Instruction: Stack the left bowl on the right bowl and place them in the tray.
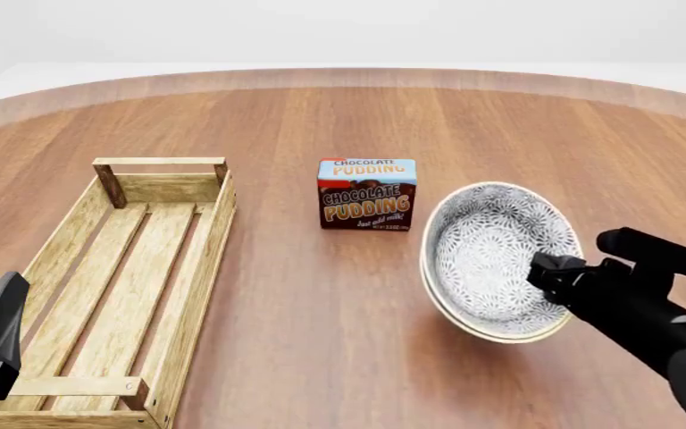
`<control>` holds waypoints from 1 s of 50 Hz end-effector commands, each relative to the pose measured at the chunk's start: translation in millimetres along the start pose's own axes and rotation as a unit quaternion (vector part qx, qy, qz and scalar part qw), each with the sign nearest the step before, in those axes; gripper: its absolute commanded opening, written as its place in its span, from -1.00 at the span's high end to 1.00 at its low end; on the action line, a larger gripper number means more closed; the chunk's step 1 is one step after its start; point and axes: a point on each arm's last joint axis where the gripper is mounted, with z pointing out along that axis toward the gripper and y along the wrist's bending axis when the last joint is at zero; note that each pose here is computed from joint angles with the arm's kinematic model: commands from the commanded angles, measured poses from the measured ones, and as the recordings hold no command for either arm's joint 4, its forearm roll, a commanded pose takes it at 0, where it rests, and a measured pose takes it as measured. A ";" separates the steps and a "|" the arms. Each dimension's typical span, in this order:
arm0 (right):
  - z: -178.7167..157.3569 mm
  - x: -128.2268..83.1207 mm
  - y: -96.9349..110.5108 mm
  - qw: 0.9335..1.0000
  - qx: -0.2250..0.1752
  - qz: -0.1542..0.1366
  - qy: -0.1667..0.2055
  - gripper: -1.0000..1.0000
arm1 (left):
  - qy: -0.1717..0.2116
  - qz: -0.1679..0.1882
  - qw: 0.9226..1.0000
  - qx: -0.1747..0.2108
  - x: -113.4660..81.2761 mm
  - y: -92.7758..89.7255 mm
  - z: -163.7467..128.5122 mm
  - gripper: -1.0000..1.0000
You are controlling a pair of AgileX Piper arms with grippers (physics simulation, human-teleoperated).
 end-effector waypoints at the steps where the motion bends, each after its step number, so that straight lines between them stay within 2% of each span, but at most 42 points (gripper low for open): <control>1: -11.2 -17.9 9.0 1.000 -0.010 0.002 -0.016 1.00 | 0.000 0.000 1.000 0.000 0.0 0.0 0.0 -1.00; 2: -15.1 -30.8 17.2 1.000 -0.018 -0.008 -0.022 1.00 | 0.000 0.000 1.000 0.000 0.0 0.0 0.0 -1.00; 5: -18.2 -42.4 26.0 0.999 -0.029 -0.016 -0.027 1.00 | 0.000 0.000 1.000 0.000 0.0 0.0 0.0 -1.00; 6: -21.3 -51.5 35.0 0.998 -0.041 -0.024 -0.031 1.00 | 0.000 0.000 1.000 0.000 0.0 0.0 0.0 -1.00; 22: -17.1 -110.2 91.3 0.993 -0.097 -0.059 -0.037 1.00 | 0.000 0.000 1.000 0.000 0.0 0.0 0.0 -1.00; 25: -16.7 -115.0 97.7 0.992 -0.104 -0.064 -0.037 1.00 | 0.000 0.000 1.000 0.000 0.0 0.0 0.0 -1.00; 30: -18.5 -131.4 121.1 0.988 -0.129 -0.081 -0.038 1.00 | 0.000 0.000 1.000 0.000 0.0 0.0 0.0 -1.00; 41: -23.9 -152.7 163.3 0.978 -0.179 -0.102 -0.042 1.00 | 0.000 0.000 1.000 0.000 0.0 0.0 0.0 -1.00; 50: -22.2 -162.9 191.5 0.971 -0.207 -0.114 -0.041 1.00 | 0.000 0.000 1.000 0.000 0.0 0.0 0.0 -1.00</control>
